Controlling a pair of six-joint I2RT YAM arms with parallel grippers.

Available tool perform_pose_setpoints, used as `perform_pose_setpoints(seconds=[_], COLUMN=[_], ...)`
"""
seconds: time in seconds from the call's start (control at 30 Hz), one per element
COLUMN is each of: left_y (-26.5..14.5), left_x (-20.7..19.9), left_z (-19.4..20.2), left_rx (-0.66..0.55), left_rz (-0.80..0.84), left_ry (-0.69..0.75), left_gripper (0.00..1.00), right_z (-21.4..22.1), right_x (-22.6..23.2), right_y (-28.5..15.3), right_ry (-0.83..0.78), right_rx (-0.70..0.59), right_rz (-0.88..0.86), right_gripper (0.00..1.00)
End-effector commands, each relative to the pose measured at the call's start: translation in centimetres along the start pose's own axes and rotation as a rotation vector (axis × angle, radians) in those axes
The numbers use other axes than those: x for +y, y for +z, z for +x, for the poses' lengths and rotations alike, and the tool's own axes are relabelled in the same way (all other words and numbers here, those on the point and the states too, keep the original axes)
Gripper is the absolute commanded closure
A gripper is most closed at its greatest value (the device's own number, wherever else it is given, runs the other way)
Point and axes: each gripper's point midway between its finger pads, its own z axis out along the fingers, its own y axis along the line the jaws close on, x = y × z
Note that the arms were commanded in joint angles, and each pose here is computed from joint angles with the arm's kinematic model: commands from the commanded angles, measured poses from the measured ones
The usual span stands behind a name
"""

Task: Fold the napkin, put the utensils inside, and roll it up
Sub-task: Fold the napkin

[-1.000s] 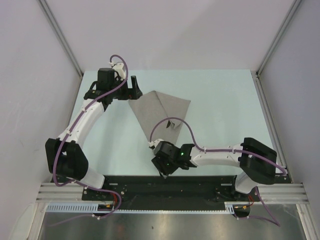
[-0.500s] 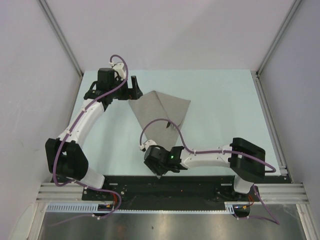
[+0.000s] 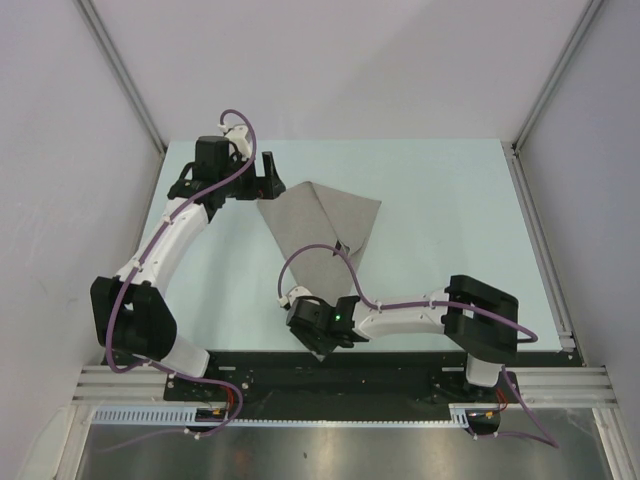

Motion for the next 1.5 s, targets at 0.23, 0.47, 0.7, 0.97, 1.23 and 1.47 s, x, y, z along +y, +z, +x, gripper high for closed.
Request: perform_pose_setpoints(seconds=[0.23, 0.47, 0.7, 0.97, 1.23, 1.47], left_y=[-1.3, -1.4, -1.5, -1.7, -1.4, -1.0], left_x=[-0.8, -0.8, -0.7, -0.4, 0.3, 0.8], left_z=[-2.1, -2.0, -2.1, -2.4, -2.3, -1.9], left_rx=[-0.07, -0.07, -0.073, -0.083, -0.079, -0.062], left_rz=[0.022, 0.022, 0.018, 0.012, -0.004, -0.019], left_ry=[0.007, 0.007, 0.005, 0.006, 0.0, -0.009], left_gripper=[0.0, 0.0, 0.0, 0.0, 0.0, 0.0], right_z=[0.3, 1.0, -0.2, -5.7, -12.3, -16.9], right_x=[-0.9, -1.3, -1.4, -5.5, -13.5, -20.1], right_y=[0.4, 0.6, 0.1, -3.1, -5.8, -7.5], right_ry=[-0.041, -0.054, -0.071, -0.039, 0.024, 0.032], right_rx=[0.043, 0.067, 0.052, -0.048, -0.174, -0.247], right_rz=[0.075, 0.096, 0.106, 0.185, 0.284, 0.389], right_gripper=[0.6, 0.74, 1.0, 1.0, 1.0, 1.0])
